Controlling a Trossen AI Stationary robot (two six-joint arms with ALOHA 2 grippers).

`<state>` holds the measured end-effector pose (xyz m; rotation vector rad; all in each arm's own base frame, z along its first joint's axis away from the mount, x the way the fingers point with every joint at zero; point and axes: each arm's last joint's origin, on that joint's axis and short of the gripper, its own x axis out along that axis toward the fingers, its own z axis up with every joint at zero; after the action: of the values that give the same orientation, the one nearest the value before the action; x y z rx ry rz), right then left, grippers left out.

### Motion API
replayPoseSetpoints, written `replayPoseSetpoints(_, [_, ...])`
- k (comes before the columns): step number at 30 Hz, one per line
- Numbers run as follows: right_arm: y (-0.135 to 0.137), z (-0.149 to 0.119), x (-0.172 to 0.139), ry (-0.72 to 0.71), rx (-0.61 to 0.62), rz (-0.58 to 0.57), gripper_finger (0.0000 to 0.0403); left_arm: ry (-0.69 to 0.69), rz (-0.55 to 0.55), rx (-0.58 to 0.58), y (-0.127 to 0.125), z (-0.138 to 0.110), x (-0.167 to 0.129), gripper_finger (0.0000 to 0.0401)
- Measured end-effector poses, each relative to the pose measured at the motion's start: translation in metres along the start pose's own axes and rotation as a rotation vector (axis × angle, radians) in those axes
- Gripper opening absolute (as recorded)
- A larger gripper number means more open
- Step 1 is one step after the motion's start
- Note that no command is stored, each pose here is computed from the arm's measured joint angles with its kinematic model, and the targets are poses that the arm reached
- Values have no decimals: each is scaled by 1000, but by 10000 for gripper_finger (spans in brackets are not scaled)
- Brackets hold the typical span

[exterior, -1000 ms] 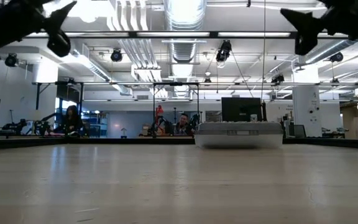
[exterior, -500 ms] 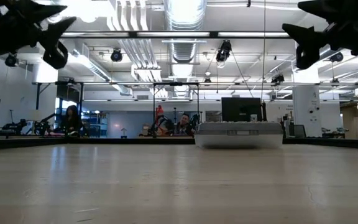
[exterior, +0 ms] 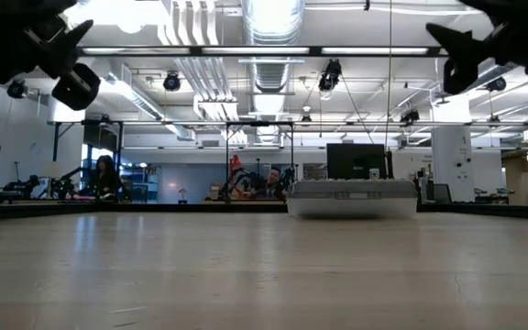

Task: Pick & place school supplies into a supply box
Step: Return to Home Position

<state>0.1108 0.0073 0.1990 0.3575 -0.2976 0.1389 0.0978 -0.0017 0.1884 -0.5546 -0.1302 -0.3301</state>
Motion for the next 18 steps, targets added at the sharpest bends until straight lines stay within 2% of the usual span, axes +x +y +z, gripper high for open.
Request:
replayPoseSetpoints(12, [10,26,-22,-240,-11,86,210,-12,-25,6,-4,0,-4,93])
replayPoseSetpoints(18, [8,26,-22,-248,-33,64,210,37,5,-16,0,-5,-4,93])
